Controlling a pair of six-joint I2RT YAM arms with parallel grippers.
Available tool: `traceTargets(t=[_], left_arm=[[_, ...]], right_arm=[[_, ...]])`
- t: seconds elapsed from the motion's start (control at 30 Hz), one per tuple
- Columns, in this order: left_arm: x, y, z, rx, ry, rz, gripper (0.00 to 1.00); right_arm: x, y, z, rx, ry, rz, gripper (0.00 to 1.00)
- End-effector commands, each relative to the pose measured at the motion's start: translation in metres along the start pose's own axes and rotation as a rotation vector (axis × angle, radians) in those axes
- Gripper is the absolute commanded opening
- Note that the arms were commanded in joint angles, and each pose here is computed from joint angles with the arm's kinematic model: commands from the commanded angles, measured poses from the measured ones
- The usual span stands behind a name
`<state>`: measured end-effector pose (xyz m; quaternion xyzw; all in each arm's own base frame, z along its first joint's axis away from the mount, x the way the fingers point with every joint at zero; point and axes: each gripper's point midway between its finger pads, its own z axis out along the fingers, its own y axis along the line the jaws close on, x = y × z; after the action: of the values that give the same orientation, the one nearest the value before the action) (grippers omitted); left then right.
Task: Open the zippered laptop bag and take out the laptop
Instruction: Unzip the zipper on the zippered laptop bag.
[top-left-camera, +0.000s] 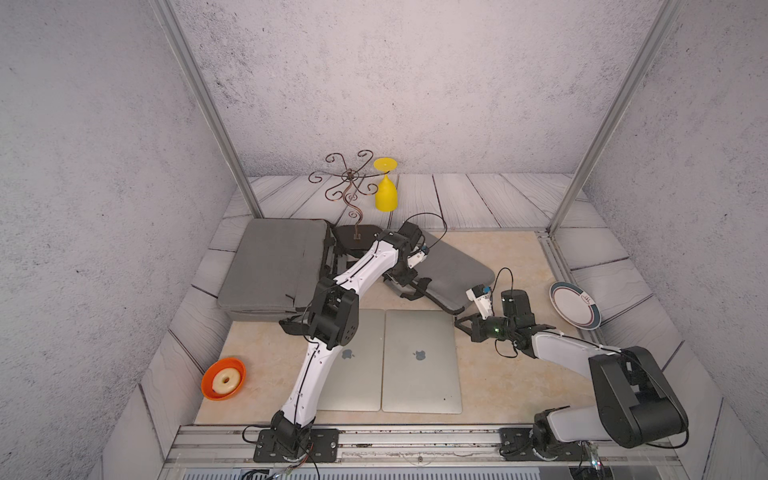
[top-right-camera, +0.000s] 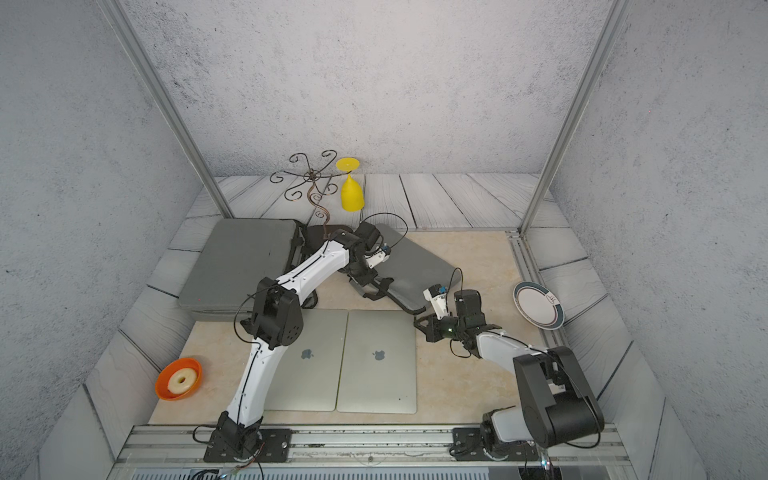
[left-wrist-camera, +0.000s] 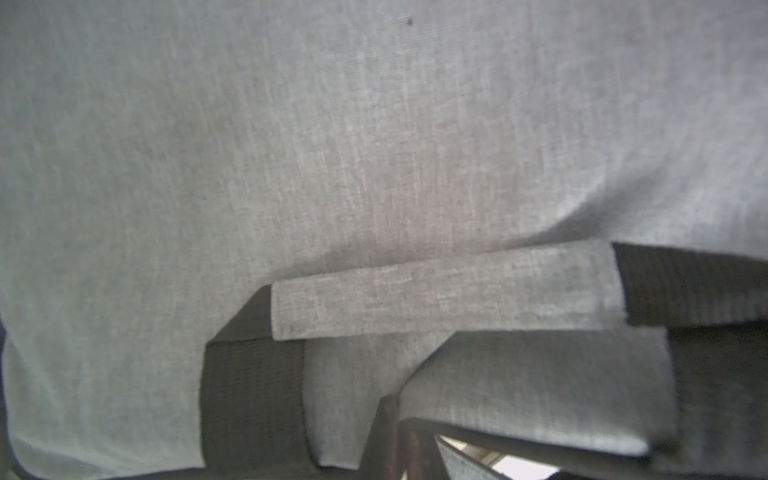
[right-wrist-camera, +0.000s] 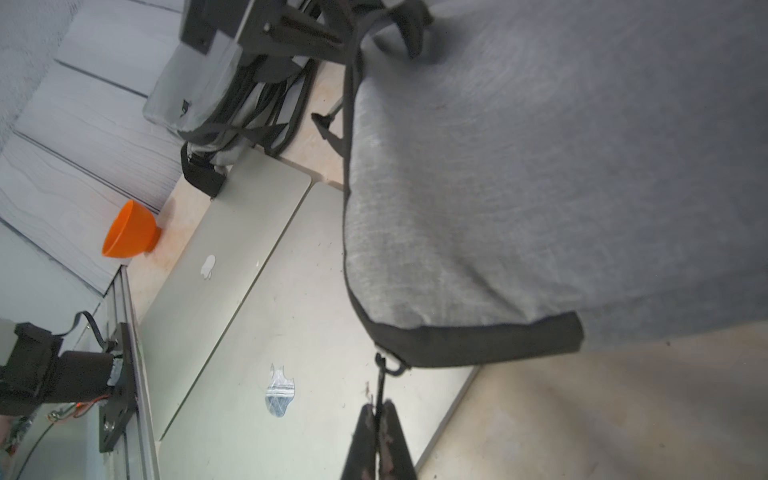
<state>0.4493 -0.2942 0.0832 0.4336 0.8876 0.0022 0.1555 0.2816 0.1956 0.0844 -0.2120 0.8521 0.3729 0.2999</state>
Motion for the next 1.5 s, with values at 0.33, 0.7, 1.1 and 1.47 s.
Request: traceTargets(t=[0.33, 0.7, 1.1, 1.47], left_arm=[[-0.023, -0.026, -0.012, 0.047, -0.064, -0.080, 0.00], [-0.011, -0.062, -0.029, 0.166, -0.071, -0.060, 0.00], [-0.007, -0.091, -0.031, 0.293, -0.108, -0.111, 0.00], [0.011, -0.078, -0.017, 0.221, -0.049, -0.124, 0.01]], right_arm=[[-0.025, 0.013, 0.014, 0.123, -0.003, -0.050, 0.01], [-0.026, -0.016, 0.026, 0.270, 0.066, 0.004, 0.02], [-0.028, -0.039, 0.034, 0.311, 0.139, -0.063, 0.02], [-0.019, -0.042, -0.002, 0.343, 0.112, 0.089, 0.44]])
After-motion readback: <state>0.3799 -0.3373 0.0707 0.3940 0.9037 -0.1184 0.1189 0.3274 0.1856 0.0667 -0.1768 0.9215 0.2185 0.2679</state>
